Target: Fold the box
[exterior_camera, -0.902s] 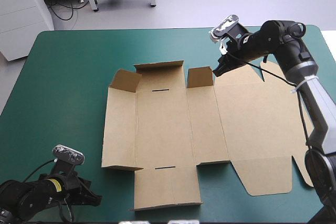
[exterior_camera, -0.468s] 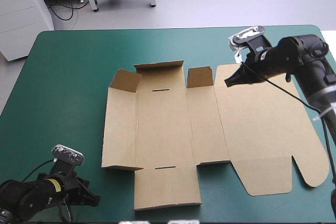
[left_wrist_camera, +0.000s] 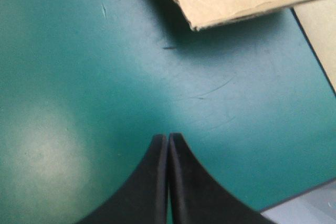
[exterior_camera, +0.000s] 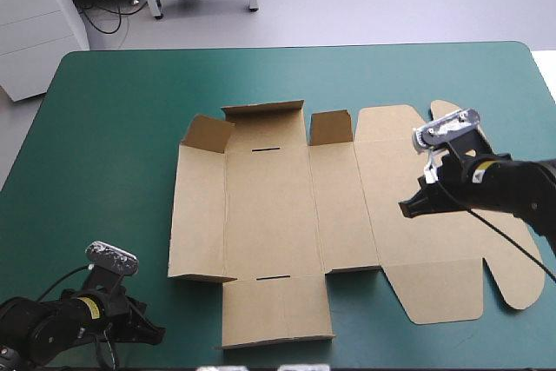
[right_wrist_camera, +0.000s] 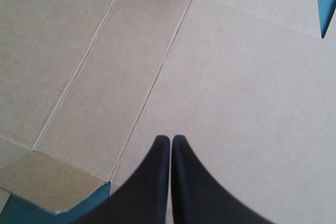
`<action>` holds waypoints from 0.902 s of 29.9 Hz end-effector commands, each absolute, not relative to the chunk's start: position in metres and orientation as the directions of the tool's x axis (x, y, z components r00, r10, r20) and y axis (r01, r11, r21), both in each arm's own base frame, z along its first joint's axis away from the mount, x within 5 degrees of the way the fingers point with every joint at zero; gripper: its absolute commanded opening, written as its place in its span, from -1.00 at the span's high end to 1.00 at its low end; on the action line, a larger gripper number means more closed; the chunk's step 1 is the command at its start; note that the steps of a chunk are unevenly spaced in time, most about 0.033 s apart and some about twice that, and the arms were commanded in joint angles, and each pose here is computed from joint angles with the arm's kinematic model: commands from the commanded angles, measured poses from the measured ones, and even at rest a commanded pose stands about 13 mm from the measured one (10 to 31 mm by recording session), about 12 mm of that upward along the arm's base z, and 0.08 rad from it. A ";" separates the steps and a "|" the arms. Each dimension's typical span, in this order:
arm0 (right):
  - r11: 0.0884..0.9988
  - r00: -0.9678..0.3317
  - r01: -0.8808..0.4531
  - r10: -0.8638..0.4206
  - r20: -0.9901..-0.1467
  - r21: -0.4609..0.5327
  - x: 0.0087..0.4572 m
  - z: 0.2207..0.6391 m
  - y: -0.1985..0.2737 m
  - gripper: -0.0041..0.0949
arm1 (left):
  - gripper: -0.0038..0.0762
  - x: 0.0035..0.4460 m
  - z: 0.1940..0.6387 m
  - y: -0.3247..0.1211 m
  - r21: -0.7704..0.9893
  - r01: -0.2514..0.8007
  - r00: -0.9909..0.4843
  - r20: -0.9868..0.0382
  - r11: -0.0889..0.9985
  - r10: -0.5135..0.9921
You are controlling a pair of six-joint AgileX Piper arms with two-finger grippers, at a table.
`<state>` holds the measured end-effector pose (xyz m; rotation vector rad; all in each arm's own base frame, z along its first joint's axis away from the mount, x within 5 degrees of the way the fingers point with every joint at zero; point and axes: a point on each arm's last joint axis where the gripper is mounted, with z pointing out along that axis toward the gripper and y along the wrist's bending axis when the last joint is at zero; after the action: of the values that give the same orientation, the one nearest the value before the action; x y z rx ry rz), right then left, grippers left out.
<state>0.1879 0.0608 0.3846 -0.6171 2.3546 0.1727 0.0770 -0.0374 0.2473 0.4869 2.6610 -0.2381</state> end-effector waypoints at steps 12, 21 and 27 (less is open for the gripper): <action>0.901 -0.580 -0.429 -0.326 -0.747 -0.060 0.111 0.365 0.038 0.93 | 0.97 0.077 0.370 -0.036 -0.074 0.379 -0.679 -0.699 0.923 0.223; 0.908 -0.581 -0.415 -0.309 -0.753 -0.052 0.091 0.354 0.033 0.93 | 0.08 0.114 0.385 -0.055 -0.143 0.385 -0.712 -0.675 0.912 0.195; 0.931 -0.583 -0.352 -0.299 -0.755 -0.096 0.077 0.356 0.022 0.93 | -0.23 0.150 0.376 -0.070 -0.175 0.367 -0.724 -0.670 0.913 0.163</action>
<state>0.0800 0.0268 0.3454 -0.5101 2.2884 0.1219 0.1349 -0.0616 0.3668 0.4210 2.4633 -0.3279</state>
